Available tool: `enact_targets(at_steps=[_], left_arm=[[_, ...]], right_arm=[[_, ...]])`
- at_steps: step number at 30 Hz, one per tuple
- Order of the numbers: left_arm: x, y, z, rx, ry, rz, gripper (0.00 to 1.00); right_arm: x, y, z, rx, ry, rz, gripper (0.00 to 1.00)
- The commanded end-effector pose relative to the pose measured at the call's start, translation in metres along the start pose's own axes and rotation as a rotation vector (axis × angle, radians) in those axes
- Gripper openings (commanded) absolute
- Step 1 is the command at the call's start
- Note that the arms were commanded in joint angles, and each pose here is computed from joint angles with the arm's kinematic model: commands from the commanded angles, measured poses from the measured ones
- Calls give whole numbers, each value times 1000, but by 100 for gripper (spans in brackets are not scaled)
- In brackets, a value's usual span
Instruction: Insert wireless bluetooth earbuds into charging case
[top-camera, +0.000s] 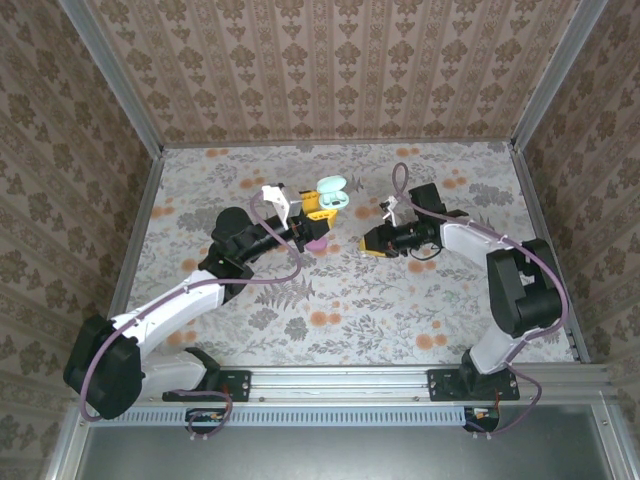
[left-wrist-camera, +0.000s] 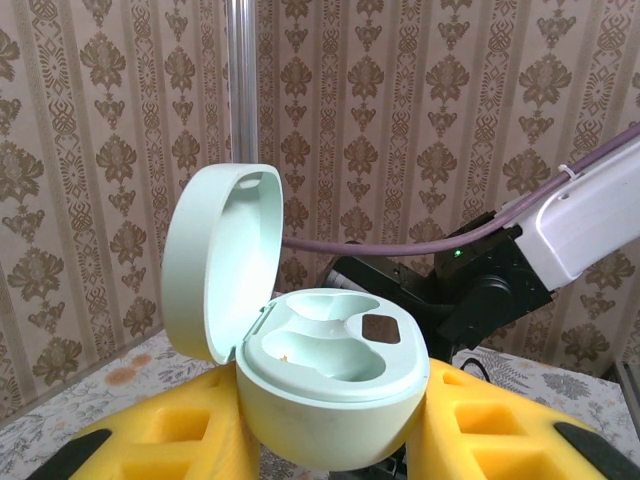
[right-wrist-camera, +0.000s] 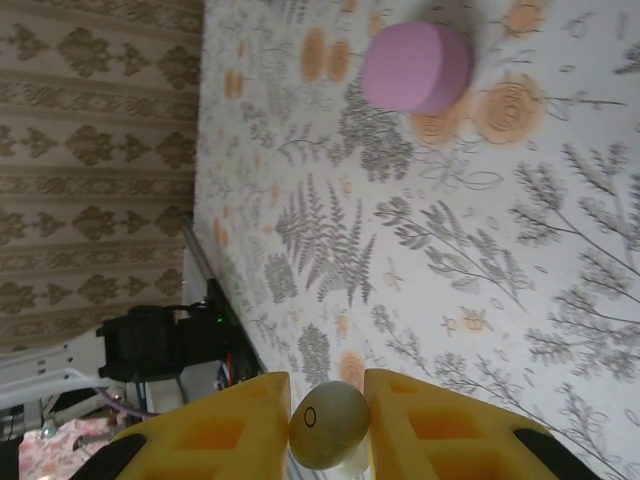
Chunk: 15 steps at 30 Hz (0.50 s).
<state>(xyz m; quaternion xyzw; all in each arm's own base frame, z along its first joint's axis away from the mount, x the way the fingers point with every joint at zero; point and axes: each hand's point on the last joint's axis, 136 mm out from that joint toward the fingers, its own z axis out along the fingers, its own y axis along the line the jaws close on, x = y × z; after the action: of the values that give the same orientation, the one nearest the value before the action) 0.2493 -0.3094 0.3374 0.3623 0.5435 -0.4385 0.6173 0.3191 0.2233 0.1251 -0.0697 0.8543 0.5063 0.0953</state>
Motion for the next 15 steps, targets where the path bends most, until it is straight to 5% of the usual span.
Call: enact_targets(at_steps=[1, 11, 15], left_arm=[[-16, -6, -2, 8, -38, 13, 36], [-15, -6, -2, 11, -39, 13, 36], [-16, -6, -2, 10, -41, 12, 36]], right_arm=[[-3, 32, -6, -124, -13, -63, 28], [-2, 51, -14, -174, -12, -98, 28], [7, 1, -4, 92, 34, -3, 27]])
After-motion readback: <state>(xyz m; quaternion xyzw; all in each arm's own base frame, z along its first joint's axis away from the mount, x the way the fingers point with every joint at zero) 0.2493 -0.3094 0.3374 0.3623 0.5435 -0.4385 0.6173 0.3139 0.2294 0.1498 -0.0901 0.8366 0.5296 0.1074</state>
